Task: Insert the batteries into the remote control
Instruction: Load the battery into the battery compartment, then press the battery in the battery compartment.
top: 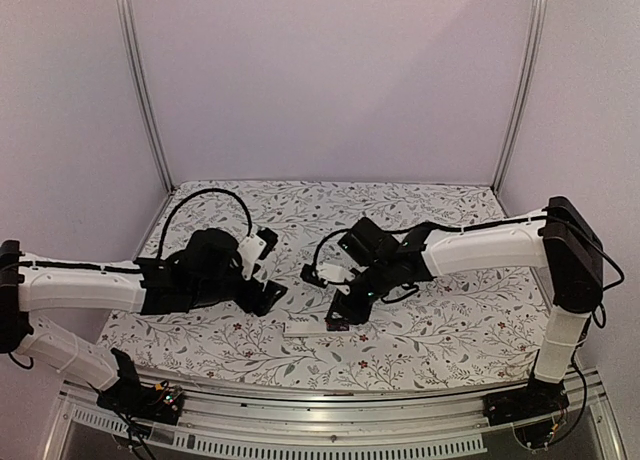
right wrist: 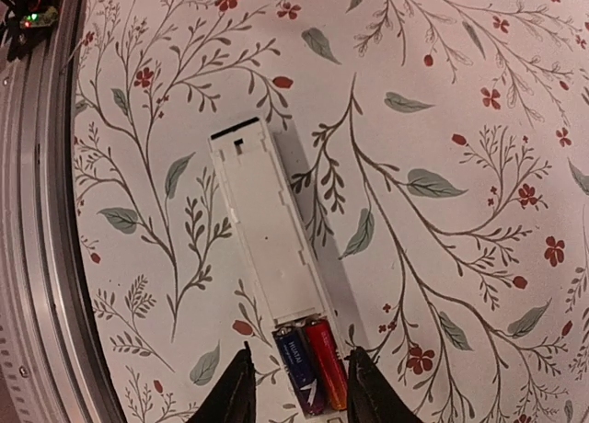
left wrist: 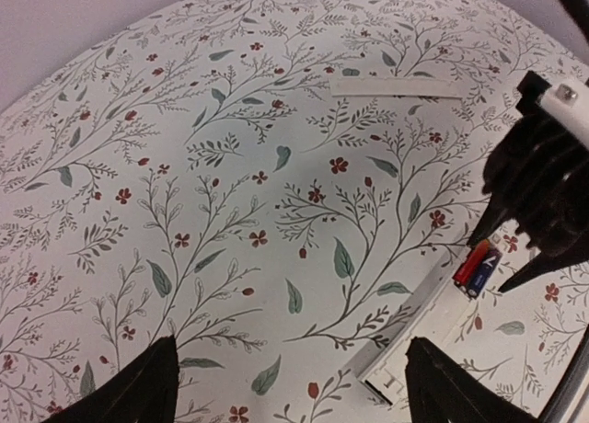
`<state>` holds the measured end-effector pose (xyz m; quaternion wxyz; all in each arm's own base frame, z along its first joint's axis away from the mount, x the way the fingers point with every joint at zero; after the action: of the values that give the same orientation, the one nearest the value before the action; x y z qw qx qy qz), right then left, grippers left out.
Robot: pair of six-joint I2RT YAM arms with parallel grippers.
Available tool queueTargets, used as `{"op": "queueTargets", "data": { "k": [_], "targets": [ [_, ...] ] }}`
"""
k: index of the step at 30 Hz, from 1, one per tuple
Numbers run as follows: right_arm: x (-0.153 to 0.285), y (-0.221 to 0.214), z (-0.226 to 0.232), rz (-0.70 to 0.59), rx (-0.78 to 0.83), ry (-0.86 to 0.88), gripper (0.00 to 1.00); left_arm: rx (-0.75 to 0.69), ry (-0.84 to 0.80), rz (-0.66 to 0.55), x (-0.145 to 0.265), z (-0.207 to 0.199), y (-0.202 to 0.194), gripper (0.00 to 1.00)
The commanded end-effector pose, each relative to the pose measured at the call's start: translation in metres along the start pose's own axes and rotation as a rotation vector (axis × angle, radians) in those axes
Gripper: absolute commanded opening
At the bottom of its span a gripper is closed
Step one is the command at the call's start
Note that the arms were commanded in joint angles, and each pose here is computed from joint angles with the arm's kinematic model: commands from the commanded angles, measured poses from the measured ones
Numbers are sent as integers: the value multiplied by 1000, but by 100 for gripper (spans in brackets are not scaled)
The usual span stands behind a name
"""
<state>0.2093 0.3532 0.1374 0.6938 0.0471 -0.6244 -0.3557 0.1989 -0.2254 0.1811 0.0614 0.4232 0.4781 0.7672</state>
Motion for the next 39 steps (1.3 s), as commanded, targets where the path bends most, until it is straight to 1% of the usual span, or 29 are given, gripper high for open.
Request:
{"op": "queueTargets", "data": {
  "k": [1, 4, 6, 8, 10, 14, 19, 22, 27, 31, 39],
  "targets": [
    [28, 27, 6, -202, -234, -2, 33, 118, -28, -33, -10, -2, -9, 84],
    [22, 21, -1, -203, -427, -58, 33, 156, -12, -44, -14, -3, -16, 84],
    [14, 14, -4, -191, -507, -109, 31, 168, -3, -22, -19, -3, -23, 83],
    [8, 11, 1, -187, -547, -144, 30, 180, 4, 18, -25, -5, -32, 80],
    [3, 11, 10, -181, -548, -182, 31, 183, -5, 56, -30, -9, -40, 77],
    [-3, 3, 13, -172, -592, -253, 30, 170, 2, 84, -33, -15, -48, 74],
    [-11, -2, 19, -168, -619, -288, 25, 165, -12, 103, -38, -20, -56, 71],
    [-19, -6, 22, -145, -623, -300, 20, 161, -22, 123, -42, -22, -62, 69],
    [-28, -11, 24, -125, -616, -317, 17, 142, -32, 152, -48, -28, -67, 69],
    [-31, -12, 27, -113, -604, -321, 15, 137, -33, 148, -49, -28, -66, 68],
    [-30, -17, 30, -83, -577, -391, 12, 124, -30, 154, -50, -29, -68, 69]
  ]
}}
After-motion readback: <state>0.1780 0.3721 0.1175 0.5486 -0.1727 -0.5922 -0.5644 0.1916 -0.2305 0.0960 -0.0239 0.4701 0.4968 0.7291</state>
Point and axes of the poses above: each gripper's point midway between its finger pads, its own x axis back along the fingers, its own z axis along the line the jaws close on, y = z × x, the point moved 9 cm from there along x, back along the fingers, and after that the axes turned 10 degrees about -x, right-handed, at the moved point
